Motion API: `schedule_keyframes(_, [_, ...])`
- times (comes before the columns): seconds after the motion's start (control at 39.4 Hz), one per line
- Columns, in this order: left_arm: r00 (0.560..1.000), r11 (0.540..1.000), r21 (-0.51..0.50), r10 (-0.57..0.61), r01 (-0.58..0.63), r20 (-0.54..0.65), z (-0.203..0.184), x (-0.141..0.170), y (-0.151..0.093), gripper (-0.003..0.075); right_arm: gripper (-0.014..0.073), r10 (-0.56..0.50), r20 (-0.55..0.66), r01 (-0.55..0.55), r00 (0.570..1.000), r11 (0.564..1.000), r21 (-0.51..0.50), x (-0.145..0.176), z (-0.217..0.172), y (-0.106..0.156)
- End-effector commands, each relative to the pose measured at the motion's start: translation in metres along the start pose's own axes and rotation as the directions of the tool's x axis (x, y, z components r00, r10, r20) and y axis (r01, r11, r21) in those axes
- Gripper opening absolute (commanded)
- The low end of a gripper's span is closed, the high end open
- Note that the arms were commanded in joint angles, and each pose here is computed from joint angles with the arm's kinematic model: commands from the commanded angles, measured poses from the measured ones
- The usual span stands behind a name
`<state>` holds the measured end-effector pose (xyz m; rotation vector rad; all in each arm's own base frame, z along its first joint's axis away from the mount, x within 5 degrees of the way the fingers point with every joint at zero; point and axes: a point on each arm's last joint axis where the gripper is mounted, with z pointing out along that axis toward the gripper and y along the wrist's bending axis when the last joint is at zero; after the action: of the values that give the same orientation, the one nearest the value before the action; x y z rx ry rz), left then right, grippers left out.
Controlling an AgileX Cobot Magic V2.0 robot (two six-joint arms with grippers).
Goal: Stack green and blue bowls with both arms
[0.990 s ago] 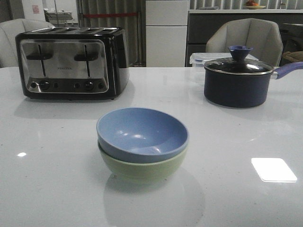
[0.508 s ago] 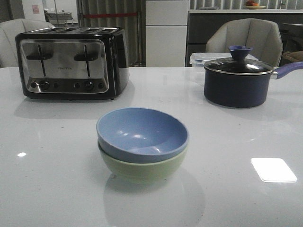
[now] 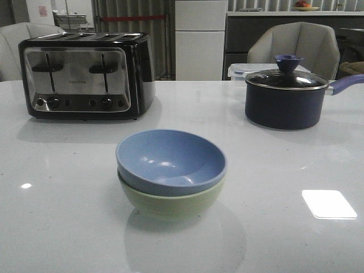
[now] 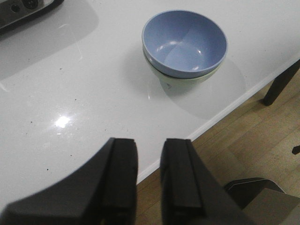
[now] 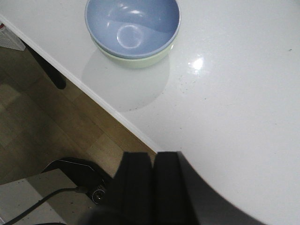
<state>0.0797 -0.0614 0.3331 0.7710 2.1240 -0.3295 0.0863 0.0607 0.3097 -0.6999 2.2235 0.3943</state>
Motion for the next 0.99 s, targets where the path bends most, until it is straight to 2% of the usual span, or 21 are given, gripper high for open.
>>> schedule_keyframes(0.0, [0.996,1.000,0.004,-0.008,0.008,0.087,-0.0055,-0.0118,-0.0003,0.0108,0.0018,0.009,0.083,-0.009,0.997,1.000,0.007,-0.0115,-0.0059,-0.0002])
schedule_keyframes(0.03, [0.996,1.000,0.004,-0.008,0.008,0.087,-0.0055,-0.0118,-0.0003,0.0090,0.0018,0.009,0.082,-0.009,0.997,1.000,0.006,-0.0114,-0.0059,-0.0002])
schedule_keyframes(0.84, [0.995,1.000,0.009,-0.015,0.014,0.103,-0.0091,-0.0097,-0.0007,0.0097,0.0018,0.009,0.077,-0.009,0.997,1.000,0.006,-0.0110,-0.0059,-0.0001])
schedule_keyframes(0.96, [0.992,0.999,-0.040,-0.028,0.033,0.125,-0.0152,-0.0054,0.0044,0.0097,0.0018,0.009,0.077,-0.009,0.997,1.000,0.006,-0.0110,-0.0059,-0.0001])
